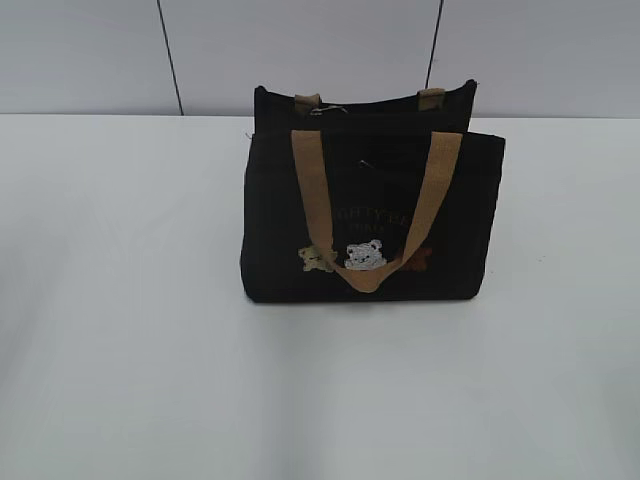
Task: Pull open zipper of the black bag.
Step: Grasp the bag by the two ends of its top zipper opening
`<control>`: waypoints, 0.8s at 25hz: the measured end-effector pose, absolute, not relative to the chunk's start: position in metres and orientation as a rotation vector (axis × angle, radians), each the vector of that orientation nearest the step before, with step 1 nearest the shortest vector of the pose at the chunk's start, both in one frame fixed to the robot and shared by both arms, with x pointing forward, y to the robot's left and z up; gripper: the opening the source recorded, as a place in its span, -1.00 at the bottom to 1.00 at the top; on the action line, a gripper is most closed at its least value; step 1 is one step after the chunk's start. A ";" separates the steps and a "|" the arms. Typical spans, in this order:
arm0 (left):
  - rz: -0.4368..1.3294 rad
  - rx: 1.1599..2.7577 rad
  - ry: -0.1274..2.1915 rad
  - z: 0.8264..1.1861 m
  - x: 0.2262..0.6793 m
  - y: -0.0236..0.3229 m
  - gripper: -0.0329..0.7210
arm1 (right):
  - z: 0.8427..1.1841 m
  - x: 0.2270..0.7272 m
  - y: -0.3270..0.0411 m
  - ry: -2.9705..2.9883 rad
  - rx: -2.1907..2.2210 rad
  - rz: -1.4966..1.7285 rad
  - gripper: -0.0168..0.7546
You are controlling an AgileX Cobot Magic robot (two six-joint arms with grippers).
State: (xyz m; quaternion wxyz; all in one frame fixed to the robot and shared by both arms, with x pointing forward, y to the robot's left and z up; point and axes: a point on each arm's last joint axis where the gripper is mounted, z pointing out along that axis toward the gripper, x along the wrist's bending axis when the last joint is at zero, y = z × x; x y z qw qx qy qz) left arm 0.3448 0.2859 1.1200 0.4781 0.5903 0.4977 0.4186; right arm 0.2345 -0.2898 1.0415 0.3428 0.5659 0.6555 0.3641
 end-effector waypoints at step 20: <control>0.826 1.358 0.910 0.998 0.542 0.213 0.19 | 1.042 0.234 -0.290 1.704 1.471 0.945 0.16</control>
